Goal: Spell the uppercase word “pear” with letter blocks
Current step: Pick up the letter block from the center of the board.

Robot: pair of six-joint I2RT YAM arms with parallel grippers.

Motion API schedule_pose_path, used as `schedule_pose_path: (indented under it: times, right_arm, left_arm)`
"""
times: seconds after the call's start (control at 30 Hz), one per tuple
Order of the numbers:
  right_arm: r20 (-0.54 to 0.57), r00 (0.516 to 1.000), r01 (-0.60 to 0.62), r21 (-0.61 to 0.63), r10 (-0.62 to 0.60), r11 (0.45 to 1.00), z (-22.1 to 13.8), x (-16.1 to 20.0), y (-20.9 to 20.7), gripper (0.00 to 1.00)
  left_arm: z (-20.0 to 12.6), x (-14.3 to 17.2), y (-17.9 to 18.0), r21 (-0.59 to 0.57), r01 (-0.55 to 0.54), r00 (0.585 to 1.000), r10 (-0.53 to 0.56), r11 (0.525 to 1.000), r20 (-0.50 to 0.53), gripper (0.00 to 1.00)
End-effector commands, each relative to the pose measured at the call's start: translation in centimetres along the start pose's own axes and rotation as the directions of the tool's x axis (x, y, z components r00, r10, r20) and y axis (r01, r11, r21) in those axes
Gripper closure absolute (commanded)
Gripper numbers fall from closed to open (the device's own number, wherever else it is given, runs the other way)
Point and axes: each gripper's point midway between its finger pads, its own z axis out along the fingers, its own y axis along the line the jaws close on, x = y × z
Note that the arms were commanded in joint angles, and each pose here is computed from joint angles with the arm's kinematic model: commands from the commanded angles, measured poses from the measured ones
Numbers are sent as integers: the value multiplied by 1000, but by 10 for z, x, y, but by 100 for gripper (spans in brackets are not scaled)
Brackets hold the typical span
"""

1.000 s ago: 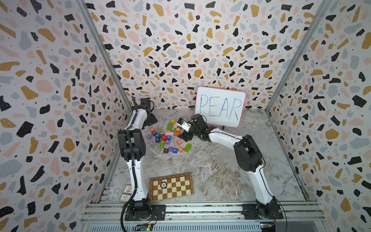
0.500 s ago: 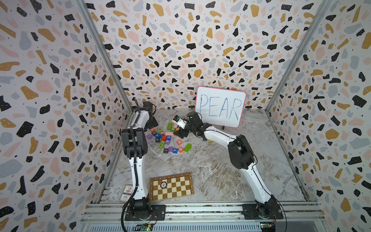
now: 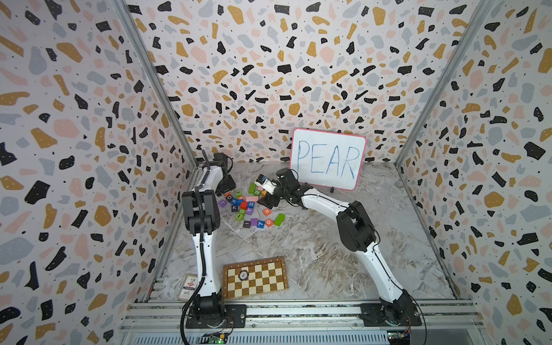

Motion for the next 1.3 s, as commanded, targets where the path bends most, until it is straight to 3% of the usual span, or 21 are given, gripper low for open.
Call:
schedule_pose_path:
  times: [0.0, 0.83, 1.17, 1.27]
  right_arm:
    - [36, 999, -3, -15, 4, 1000, -6, -21, 3, 17]
    - [40, 999, -15, -5, 15, 1000, -18, -28, 7, 18]
    - [62, 997, -51, 29, 49, 998, -37, -45, 5, 18]
    - [92, 988, -125, 46, 121, 991, -56, -47, 2, 19]
  left_arm:
    - [10, 3, 2, -2, -3, 1000, 3, 1000, -16, 48]
    - [-2, 0, -1, 26, 14, 1000, -14, 1000, -4, 65]
    - [-39, 4, 1, 45, 27, 999, -28, 999, 19, 69]
    - [-58, 4, -4, 89, 33, 999, -37, 995, 38, 69]
